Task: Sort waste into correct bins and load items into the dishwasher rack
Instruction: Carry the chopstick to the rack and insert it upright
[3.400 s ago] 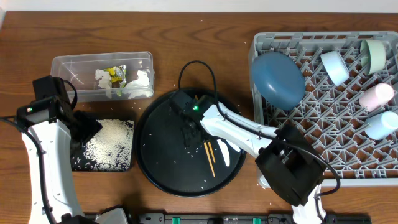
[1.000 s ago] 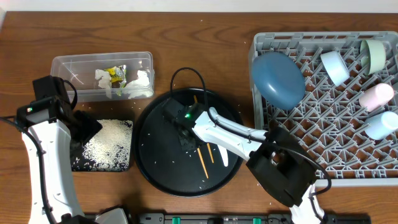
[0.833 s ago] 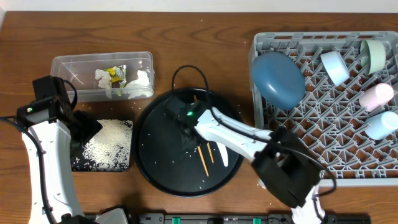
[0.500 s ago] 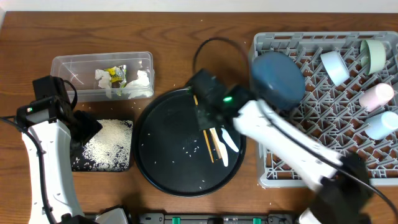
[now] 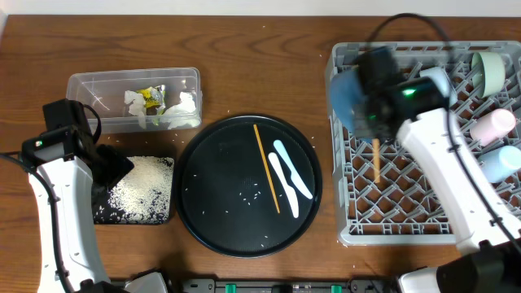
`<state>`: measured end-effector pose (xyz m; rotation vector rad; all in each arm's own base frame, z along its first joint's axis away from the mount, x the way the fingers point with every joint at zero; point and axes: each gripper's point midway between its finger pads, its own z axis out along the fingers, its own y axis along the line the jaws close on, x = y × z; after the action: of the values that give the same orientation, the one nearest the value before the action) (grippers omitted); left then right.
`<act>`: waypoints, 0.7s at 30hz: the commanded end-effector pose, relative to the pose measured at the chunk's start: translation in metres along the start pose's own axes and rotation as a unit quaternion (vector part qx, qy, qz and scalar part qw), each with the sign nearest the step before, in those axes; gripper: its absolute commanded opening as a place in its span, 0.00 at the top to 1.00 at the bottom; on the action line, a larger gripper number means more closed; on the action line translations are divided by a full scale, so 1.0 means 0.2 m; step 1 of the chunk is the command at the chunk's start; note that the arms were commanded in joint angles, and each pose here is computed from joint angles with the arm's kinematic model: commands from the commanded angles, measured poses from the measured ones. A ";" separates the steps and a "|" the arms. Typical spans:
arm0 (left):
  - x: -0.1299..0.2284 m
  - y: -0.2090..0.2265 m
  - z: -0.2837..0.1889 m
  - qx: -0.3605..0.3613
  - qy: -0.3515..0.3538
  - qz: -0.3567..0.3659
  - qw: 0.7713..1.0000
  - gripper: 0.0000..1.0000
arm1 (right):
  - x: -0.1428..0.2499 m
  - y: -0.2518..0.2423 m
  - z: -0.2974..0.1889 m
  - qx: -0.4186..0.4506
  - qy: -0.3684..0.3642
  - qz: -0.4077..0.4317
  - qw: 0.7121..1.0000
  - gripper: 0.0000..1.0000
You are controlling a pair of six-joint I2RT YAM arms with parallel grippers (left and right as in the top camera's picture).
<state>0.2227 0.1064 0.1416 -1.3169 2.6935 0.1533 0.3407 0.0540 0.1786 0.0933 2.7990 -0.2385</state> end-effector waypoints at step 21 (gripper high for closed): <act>0.00 0.01 0.01 -0.003 0.004 -0.005 1.000 0.27 | 0.11 -0.64 0.40 0.051 0.038 -0.016 0.998 0.97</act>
<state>0.2228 0.1064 0.1417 -1.3163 2.6934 0.1533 0.3385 -0.0850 0.1227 0.1312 2.8563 -0.4009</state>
